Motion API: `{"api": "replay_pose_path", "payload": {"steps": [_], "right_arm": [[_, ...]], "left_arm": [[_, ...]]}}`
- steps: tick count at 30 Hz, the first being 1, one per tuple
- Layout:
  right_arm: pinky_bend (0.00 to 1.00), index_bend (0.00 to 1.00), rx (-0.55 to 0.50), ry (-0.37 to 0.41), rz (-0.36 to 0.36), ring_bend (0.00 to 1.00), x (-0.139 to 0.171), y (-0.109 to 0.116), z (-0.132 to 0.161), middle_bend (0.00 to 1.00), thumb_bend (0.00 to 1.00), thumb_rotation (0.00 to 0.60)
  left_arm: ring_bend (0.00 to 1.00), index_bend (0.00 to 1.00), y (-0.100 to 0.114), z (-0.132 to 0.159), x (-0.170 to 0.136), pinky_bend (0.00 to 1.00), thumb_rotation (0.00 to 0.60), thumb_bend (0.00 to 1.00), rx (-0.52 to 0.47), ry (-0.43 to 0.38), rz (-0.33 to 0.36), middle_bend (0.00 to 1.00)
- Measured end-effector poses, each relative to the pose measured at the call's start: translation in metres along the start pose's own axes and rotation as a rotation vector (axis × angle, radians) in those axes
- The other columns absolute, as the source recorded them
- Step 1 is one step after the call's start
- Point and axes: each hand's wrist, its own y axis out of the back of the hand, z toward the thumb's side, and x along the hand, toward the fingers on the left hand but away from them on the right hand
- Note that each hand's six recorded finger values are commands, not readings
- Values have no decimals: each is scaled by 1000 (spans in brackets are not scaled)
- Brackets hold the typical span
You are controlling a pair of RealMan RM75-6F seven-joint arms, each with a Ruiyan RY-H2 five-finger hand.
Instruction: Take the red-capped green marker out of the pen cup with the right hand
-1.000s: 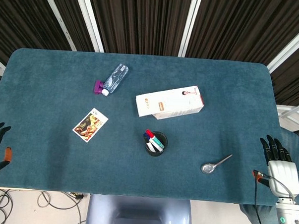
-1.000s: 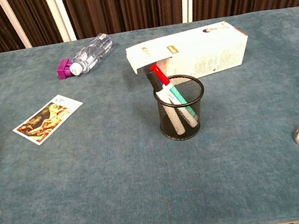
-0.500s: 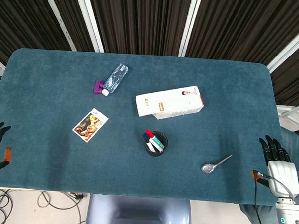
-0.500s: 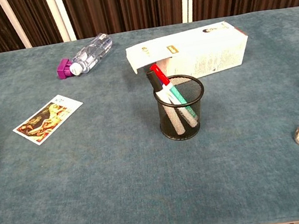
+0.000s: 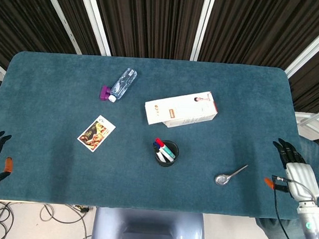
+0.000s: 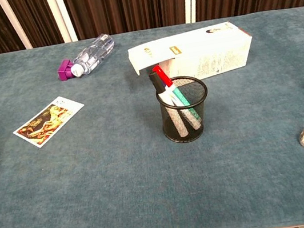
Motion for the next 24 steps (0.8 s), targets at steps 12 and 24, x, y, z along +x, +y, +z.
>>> {"api": "replay_pose_path", "payload": {"steps": [12, 24], "right_arm": [[185, 83, -448, 155, 261, 0, -51, 10, 48, 0, 234, 600], [185, 206, -350, 247, 348, 0, -100, -7, 112, 0, 319, 600]], "left_arm": [[92, 151, -1, -1, 0, 94, 600, 532, -5, 9, -5, 86], [93, 151, -2, -3, 1, 94, 600, 535, -19, 24, -16, 86]]}}
